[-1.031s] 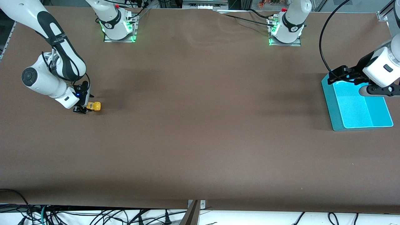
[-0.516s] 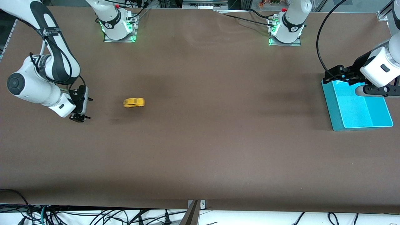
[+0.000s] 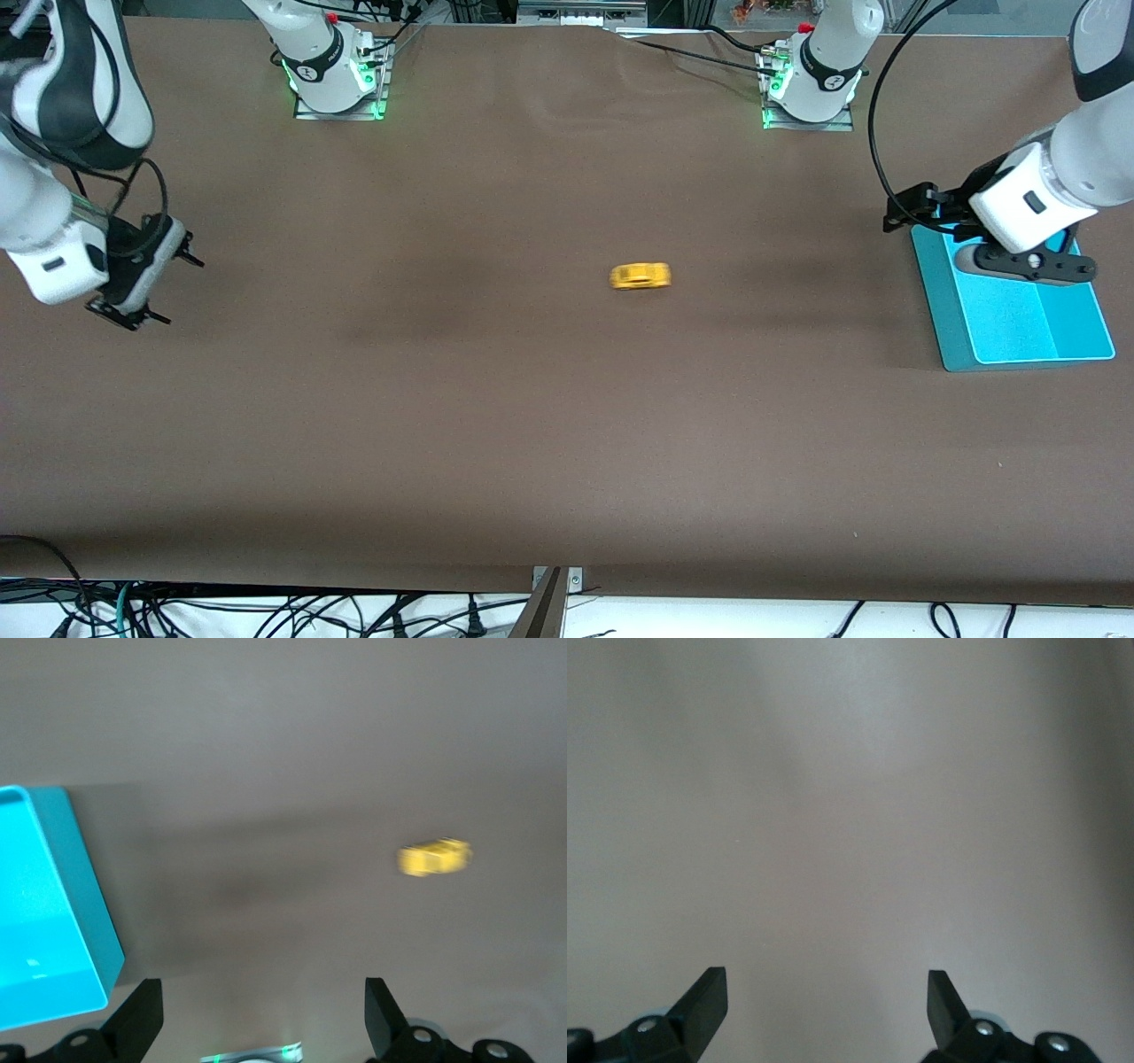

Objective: Wind and store yellow beetle car
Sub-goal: 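Release the car with the right gripper while the left gripper reaches toward it, then close the left gripper around the yellow car beside the bin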

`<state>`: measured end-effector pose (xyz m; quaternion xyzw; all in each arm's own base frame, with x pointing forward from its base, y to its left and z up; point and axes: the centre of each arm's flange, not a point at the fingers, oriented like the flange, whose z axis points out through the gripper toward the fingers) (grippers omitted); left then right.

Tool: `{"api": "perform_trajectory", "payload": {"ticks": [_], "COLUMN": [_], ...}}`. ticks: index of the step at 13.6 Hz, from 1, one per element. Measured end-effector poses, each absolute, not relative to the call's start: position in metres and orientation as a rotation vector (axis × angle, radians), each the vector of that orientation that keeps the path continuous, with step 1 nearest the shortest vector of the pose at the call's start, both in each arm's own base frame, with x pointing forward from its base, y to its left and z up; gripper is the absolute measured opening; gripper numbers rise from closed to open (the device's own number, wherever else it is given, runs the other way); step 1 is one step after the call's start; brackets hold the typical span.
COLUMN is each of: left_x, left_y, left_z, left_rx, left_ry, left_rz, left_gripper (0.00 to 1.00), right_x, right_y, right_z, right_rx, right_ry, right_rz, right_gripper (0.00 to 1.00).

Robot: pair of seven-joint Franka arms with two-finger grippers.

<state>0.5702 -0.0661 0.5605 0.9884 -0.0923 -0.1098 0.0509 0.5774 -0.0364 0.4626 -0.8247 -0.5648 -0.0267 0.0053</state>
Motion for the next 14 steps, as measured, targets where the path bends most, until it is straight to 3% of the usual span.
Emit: {"api": "perform_trajectory", "payload": {"ticks": [8, 14], "left_x": [0.558, 0.540], "left_y": [-0.051, -0.032], "left_z": [0.466, 0.372], "left_rx": [2.632, 2.418], "left_ry": [-1.227, -1.710], "left_rz": [-0.579, -0.540], "left_gripper": [1.00, 1.00], "right_x": [0.538, 0.528], "right_y": [-0.026, -0.014], "right_z": [0.539, 0.565], "right_rx": [-2.991, -3.069], "right_ry": [-0.983, -0.527], "right_rz": [-0.011, 0.028], "right_gripper": [1.00, 1.00]}}
